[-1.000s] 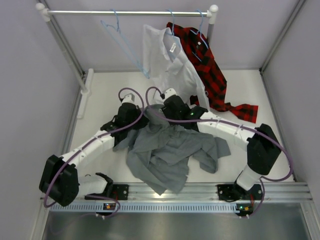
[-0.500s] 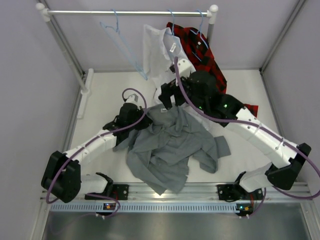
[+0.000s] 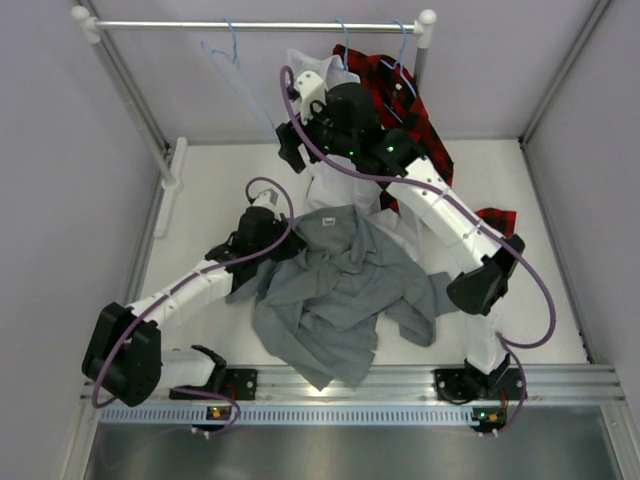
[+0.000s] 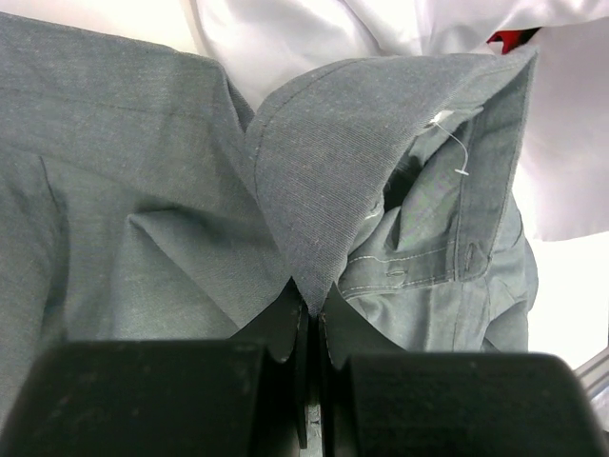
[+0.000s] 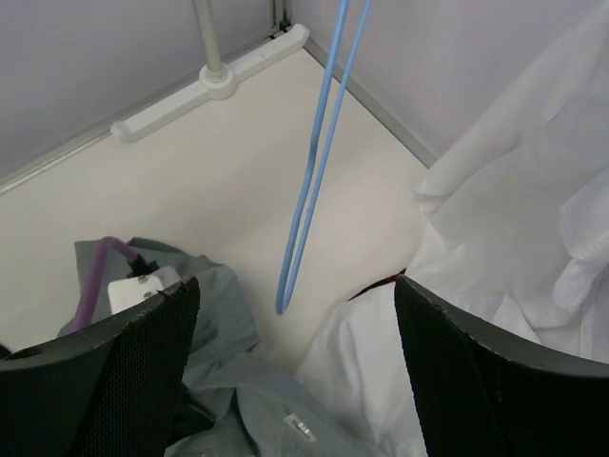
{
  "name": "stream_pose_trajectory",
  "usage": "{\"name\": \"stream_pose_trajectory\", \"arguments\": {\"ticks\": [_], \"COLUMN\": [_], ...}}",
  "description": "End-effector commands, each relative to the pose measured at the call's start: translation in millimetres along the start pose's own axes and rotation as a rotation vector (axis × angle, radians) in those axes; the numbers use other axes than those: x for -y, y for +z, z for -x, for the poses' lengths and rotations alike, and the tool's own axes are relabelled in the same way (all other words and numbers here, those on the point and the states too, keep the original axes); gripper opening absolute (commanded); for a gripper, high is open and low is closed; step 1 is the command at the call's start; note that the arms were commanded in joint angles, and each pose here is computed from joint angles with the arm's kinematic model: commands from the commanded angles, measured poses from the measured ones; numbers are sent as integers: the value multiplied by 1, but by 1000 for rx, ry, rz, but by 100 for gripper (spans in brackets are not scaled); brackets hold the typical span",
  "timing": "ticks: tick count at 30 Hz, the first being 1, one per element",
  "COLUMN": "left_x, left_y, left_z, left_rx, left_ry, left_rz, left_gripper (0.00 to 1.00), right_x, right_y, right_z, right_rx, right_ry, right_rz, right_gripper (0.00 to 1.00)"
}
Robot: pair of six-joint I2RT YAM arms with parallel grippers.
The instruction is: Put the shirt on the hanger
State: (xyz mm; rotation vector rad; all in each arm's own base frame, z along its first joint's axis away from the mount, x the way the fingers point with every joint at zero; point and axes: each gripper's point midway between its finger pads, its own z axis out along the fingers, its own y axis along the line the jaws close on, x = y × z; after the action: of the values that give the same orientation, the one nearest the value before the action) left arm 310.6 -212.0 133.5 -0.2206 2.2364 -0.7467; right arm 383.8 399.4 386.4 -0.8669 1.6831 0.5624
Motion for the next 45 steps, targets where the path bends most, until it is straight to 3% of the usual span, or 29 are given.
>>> {"name": "stream_pose_trajectory", "arguments": {"ticks": [1, 6, 12, 24, 37, 42, 45], "left_x": [11, 14, 12, 7, 3, 5, 7], "left_y": [1, -5, -7, -12, -9, -10, -12], "left_z": [6, 8, 3, -7, -15, -14, -13], "left_rx": [16, 27, 19, 8, -18, -14, -11], "left_ry": [18, 24, 16, 17, 29, 33, 40], "left_rz": [-61, -79, -78, -89, -90, -99, -105], "left_gripper": [0, 0, 0, 0, 0, 0, 0], "right_x": [18, 19, 27, 34, 41, 43, 44], "right_y": [6, 27, 50, 92, 76, 81, 81], "right_z": [17, 25, 27, 29, 57, 51, 52], "right_rx": [33, 80, 139, 246, 324, 314, 321], "right_ry": [-66, -70, -69, -49, -47, -49, -39], "right_rz": [-39, -36, -65, -86, -126, -134, -137], "right_gripper": [79, 75, 60, 47, 42, 23, 22]}}
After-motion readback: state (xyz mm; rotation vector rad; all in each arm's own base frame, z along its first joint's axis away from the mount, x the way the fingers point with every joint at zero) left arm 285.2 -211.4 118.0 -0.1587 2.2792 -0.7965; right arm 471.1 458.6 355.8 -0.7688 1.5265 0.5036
